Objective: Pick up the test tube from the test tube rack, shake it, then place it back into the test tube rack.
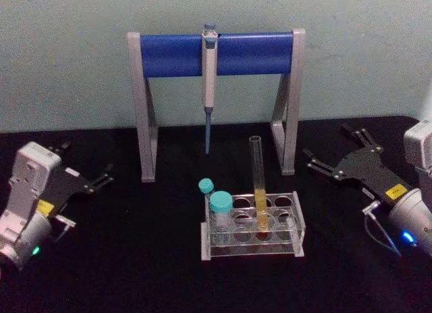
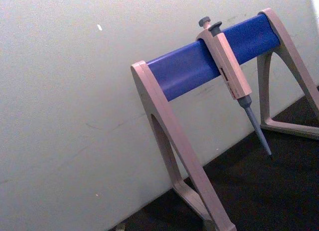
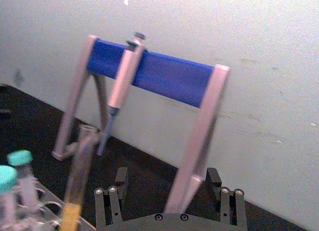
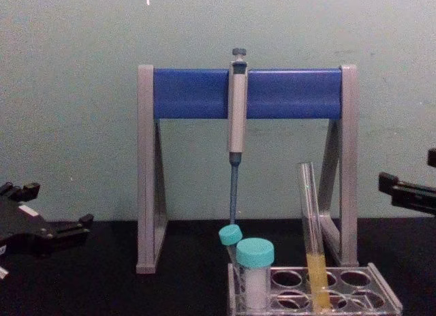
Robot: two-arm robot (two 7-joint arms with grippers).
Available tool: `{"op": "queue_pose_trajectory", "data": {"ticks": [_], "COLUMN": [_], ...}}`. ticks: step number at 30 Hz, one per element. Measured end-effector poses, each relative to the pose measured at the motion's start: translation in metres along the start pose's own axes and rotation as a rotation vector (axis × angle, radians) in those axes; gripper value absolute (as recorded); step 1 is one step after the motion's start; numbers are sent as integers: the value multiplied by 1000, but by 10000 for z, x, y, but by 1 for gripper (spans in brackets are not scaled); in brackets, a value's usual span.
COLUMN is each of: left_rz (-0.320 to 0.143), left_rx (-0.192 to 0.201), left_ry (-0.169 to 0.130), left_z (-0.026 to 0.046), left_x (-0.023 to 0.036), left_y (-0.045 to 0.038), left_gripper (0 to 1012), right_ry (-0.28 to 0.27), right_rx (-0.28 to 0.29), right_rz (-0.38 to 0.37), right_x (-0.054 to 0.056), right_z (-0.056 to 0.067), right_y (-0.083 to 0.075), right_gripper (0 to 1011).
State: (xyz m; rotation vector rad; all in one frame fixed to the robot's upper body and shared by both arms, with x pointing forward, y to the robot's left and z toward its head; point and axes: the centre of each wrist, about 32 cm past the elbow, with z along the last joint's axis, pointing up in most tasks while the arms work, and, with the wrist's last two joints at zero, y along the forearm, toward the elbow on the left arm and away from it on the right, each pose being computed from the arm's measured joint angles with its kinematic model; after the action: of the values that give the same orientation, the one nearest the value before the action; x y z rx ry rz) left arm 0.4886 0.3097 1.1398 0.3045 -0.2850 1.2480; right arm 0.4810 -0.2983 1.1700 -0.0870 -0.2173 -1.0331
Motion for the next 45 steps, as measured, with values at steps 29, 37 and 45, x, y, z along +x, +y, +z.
{"op": "queue_pose_trajectory", "data": {"ticks": [29, 37, 45], "left_rz": [0, 0, 0], "left_rx": [0, 0, 0], "left_ry": [0, 0, 0], "left_z": [0, 0, 0], "left_x": [0, 0, 0], "left_y": [0, 0, 0], "left_gripper": [1001, 1001, 1001], "right_ry": [134, 161, 189], "right_rx": [-57, -103, -145], "right_rz": [261, 254, 245], "right_x": [-155, -186, -202], "right_z": [171, 215, 209], "right_y": [536, 659, 694], "right_gripper": [1000, 1000, 1000]}}
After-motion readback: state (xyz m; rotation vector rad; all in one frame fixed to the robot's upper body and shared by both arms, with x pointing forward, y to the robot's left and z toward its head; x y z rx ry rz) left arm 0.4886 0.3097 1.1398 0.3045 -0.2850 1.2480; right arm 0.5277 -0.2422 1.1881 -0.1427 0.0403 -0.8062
